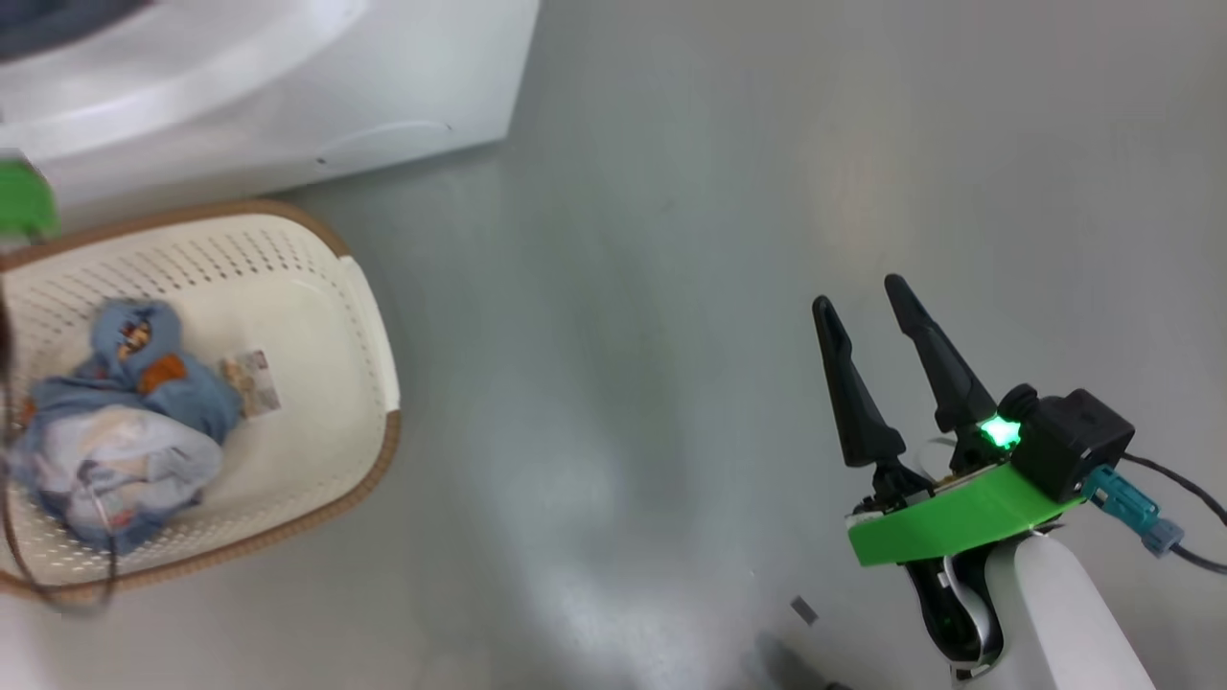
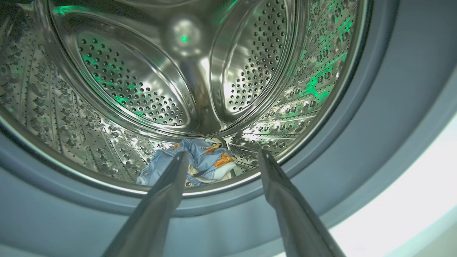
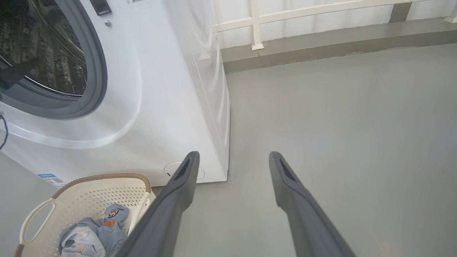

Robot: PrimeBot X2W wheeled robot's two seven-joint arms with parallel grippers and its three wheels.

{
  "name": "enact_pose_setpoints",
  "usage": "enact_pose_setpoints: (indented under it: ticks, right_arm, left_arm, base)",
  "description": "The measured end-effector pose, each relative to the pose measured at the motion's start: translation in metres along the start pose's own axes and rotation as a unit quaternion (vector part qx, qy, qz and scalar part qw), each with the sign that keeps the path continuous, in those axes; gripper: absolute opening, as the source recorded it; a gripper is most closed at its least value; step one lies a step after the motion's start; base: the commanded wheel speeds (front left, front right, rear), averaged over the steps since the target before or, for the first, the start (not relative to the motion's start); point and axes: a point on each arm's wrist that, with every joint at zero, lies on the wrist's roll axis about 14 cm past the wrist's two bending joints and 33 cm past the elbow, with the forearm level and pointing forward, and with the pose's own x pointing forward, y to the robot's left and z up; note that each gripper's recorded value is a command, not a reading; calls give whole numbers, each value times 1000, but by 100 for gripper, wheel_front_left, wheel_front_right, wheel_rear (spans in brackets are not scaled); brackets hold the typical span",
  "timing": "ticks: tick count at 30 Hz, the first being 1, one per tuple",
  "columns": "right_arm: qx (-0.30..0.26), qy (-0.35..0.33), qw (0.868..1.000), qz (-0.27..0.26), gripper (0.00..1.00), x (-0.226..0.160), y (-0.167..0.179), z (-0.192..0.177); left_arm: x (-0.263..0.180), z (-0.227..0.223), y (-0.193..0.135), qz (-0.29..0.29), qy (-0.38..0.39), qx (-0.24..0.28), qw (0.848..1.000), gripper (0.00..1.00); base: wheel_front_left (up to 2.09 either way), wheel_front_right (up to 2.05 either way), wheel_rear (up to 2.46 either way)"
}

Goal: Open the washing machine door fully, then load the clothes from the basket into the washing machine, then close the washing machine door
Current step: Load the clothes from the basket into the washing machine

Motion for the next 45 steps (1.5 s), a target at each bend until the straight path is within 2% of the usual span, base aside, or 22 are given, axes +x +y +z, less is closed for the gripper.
enact_pose_setpoints:
  ticks: [11, 23, 34, 45]
  right_arm:
    - [-9, -25, 999, 16, 100, -14, 13, 22]
    - [-26, -33, 999, 31, 100, -39, 25, 31]
    - [-25, -49, 997, 57, 100, -63, 44, 47]
    - [-24, -62, 995, 72, 100, -84, 55, 62]
  left_arm:
    - [-120, 23, 4, 56, -11, -1, 998, 100]
    - [-220, 28, -9, 95, 18, -14, 995, 100]
    - [-285, 34, -10, 123, 34, -16, 992, 100]
    - [-317, 42, -18, 130, 27, -16, 991, 100]
  base:
    - [0, 0, 0]
    - [0, 0, 0]
    - [0, 0, 0]
    - [0, 0, 0]
